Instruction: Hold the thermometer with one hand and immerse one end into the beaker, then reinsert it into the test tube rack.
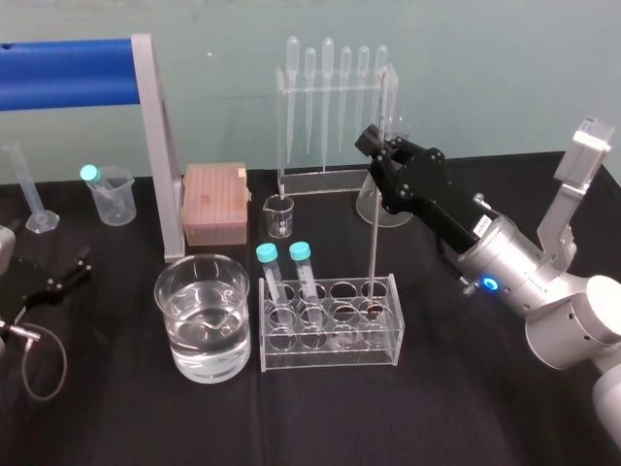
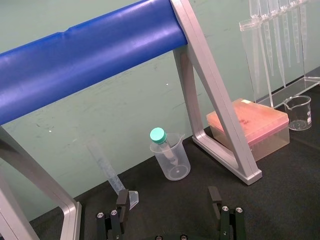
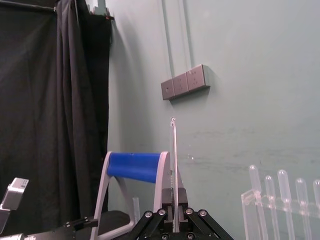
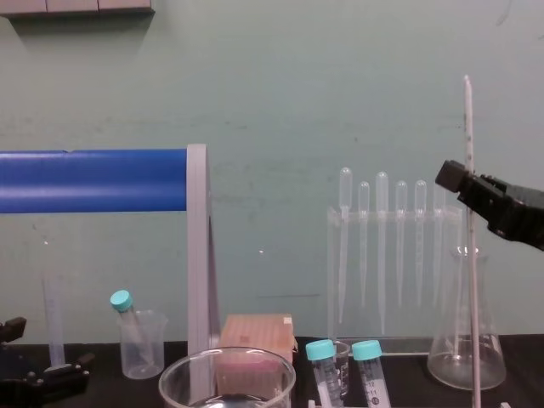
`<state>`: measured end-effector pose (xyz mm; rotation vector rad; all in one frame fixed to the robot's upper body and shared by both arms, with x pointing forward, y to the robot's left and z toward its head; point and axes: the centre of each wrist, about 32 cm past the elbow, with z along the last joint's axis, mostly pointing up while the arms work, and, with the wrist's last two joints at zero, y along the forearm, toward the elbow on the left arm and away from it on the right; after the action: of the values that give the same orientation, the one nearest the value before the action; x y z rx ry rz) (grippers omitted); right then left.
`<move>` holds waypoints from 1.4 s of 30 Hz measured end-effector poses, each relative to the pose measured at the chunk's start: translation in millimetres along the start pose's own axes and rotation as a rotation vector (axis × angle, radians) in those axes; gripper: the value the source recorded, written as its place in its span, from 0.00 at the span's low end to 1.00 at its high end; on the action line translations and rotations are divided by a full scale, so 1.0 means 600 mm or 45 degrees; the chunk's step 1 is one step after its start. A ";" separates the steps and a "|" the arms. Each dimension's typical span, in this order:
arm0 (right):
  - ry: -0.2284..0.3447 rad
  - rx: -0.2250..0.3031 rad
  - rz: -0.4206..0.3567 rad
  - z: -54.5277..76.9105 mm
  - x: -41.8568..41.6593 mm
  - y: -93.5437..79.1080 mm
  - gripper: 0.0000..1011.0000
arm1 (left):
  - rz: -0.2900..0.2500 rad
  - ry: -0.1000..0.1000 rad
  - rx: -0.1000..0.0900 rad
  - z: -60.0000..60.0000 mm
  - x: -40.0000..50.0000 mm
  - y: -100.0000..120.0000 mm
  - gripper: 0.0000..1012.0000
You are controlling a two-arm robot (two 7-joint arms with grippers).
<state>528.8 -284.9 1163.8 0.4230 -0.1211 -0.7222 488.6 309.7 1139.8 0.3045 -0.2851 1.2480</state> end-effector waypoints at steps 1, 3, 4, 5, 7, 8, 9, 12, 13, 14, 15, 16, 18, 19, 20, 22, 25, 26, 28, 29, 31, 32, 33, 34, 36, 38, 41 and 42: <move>0.007 -0.009 -0.001 -0.002 0.001 0.000 0.06 | 0.000 0.000 0.000 0.000 0.000 0.000 1.00; 0.018 -0.028 0.000 -0.004 0.001 0.001 0.06 | 0.000 0.000 0.000 0.000 0.000 0.000 1.00; 0.021 -0.036 0.000 -0.004 0.001 0.001 0.06 | 0.000 0.000 0.000 0.000 0.000 0.000 1.00; 0.024 -0.044 -0.001 -0.005 0.002 0.001 0.06 | 0.000 0.000 0.000 0.000 0.000 0.000 1.00; 0.033 -0.065 -0.002 -0.006 0.002 0.001 0.06 | 0.000 0.000 0.000 0.000 0.000 0.000 1.00; 0.035 -0.070 -0.002 -0.007 0.002 0.001 0.06 | 0.000 0.000 0.000 0.000 0.000 0.000 1.00; 0.040 -0.080 -0.002 -0.008 0.002 0.001 0.06 | 0.000 0.000 0.000 0.000 0.000 0.000 1.00; 0.043 -0.097 -0.002 -0.009 0.002 0.001 0.06 | 0.000 0.000 0.000 0.000 0.000 0.000 1.00; 0.044 -0.105 -0.002 -0.009 0.002 0.001 0.06 | 0.000 0.000 0.000 0.000 0.000 0.000 1.00; 0.045 -0.109 -0.002 -0.010 0.003 0.002 0.06 | 0.000 0.000 0.000 0.000 0.000 0.000 1.00; 0.045 -0.112 -0.002 -0.010 0.003 0.002 0.06 | 0.000 0.000 0.000 0.000 0.000 0.000 1.00; 0.046 -0.118 -0.003 -0.010 0.003 0.002 0.06 | 0.000 0.000 0.000 0.000 0.000 0.000 1.00; 0.046 -0.123 -0.003 -0.010 0.003 0.003 0.06 | 0.000 0.000 0.000 0.000 0.000 0.000 1.00; 0.047 -0.128 -0.003 -0.011 0.004 0.003 0.06 | 0.000 0.000 0.000 0.000 0.000 0.000 1.00; 0.047 -0.130 -0.003 -0.011 0.004 0.003 0.06 | 0.000 0.000 0.000 0.000 0.000 0.000 1.00; 0.048 -0.136 -0.004 -0.011 0.005 0.004 0.06 | 0.000 0.000 0.000 0.000 0.000 0.000 1.00; 0.049 -0.143 -0.006 -0.012 0.006 0.006 0.06 | 0.000 0.000 0.000 0.000 0.000 0.000 1.00; 0.049 -0.148 -0.006 -0.012 0.006 0.007 0.06 | 0.000 0.000 0.000 0.000 0.000 0.000 1.00; 0.048 -0.153 -0.007 -0.012 0.006 0.009 0.06 | 0.000 0.000 0.000 0.000 0.000 0.000 1.00; 0.049 -0.153 -0.007 -0.012 0.006 0.009 0.06 | 0.000 0.000 0.000 0.000 0.000 0.000 1.00; 0.049 -0.153 -0.007 -0.012 0.006 0.009 0.06 | 0.000 0.000 0.000 0.000 0.000 0.000 1.00; 0.049 -0.153 -0.007 -0.012 0.006 0.009 0.06 | 0.000 0.000 0.000 0.000 0.000 0.000 1.00; 0.049 -0.153 -0.007 -0.012 0.006 0.009 0.06 | 0.000 0.000 0.000 0.000 0.000 0.000 1.00; 0.049 -0.153 -0.007 -0.012 0.006 0.009 0.06 | 0.000 0.000 0.000 0.000 0.000 0.000 1.00; 0.049 -0.152 -0.007 -0.012 0.006 0.008 0.06 | 0.000 0.000 0.000 0.000 0.000 0.000 1.00; 0.048 -0.152 -0.007 -0.012 0.006 0.008 0.06 | 0.000 0.000 0.000 0.000 0.000 0.000 1.00; 0.048 -0.152 -0.008 -0.012 0.006 0.008 0.06 | 0.000 0.000 0.000 0.000 0.000 0.000 1.00; 0.048 -0.151 -0.008 -0.012 0.006 0.008 0.06 | 0.000 0.000 0.000 0.000 0.000 0.000 1.00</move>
<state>536.2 -281.6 1159.1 0.3233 -0.0409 -0.7230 488.6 309.7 1139.8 0.3045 -0.2851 1.2480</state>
